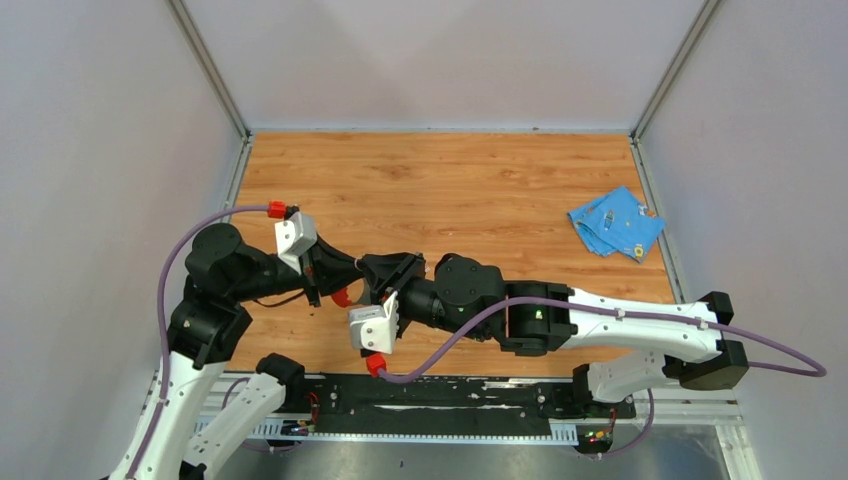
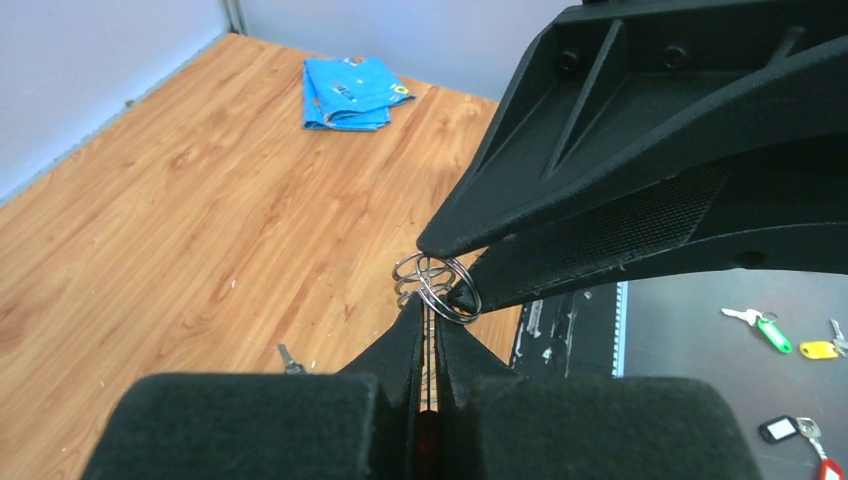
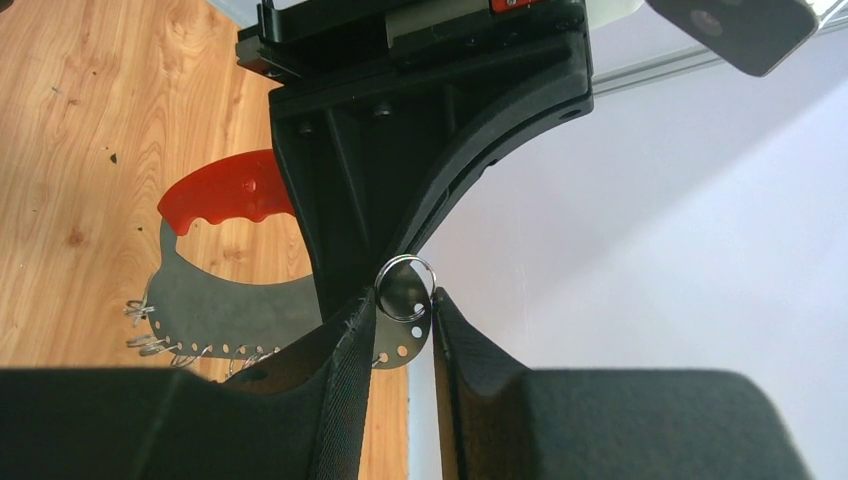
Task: Put the keys on the keyring
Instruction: Adjust the keyring.
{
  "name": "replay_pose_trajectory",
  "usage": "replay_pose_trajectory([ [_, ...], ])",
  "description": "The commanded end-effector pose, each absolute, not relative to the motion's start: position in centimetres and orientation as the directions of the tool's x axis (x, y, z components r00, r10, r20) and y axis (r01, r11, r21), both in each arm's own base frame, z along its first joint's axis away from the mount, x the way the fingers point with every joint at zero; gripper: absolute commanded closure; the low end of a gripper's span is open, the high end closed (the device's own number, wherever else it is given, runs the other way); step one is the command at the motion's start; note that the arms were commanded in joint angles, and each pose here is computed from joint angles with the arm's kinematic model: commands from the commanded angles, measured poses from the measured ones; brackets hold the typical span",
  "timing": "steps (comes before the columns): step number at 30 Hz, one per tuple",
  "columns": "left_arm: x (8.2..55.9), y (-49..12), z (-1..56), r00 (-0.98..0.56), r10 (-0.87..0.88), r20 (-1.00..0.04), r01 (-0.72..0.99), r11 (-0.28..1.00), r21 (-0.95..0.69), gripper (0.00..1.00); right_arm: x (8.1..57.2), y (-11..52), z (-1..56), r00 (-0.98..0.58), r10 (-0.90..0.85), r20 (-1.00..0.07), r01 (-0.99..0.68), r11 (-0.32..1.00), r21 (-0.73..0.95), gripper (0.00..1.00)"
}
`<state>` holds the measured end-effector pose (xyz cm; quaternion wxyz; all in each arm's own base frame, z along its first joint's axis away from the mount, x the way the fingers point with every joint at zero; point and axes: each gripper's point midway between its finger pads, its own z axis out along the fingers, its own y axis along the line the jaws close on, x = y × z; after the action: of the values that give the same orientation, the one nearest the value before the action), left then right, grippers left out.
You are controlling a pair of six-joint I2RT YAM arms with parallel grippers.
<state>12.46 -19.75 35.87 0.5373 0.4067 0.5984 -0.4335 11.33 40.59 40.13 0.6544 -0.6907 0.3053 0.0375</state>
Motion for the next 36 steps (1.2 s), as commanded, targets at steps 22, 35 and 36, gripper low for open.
replay_pose_trajectory([
  [22, 11.7, -19.4, 37.0, -0.024, 0.027, -0.999, 0.958, 0.287, -0.015, 1.0, 10.4, 41.3, 38.7, 0.822, -0.372, -0.431, -0.472, -0.024, -0.881, 0.56],
  [35, 12.2, -19.4, 37.5, -0.015, 0.024, -1.0, 0.952, 0.305, -0.007, 1.0, 9.0, 40.6, 37.8, 0.825, -0.338, -0.453, -0.504, -0.079, -0.86, 0.54],
  [36, 12.2, -19.4, 37.5, -0.017, 0.025, -1.0, 0.953, 0.303, -0.009, 1.0, 9.2, 40.7, 37.9, 0.823, -0.343, -0.452, -0.502, -0.068, -0.862, 0.57],
])
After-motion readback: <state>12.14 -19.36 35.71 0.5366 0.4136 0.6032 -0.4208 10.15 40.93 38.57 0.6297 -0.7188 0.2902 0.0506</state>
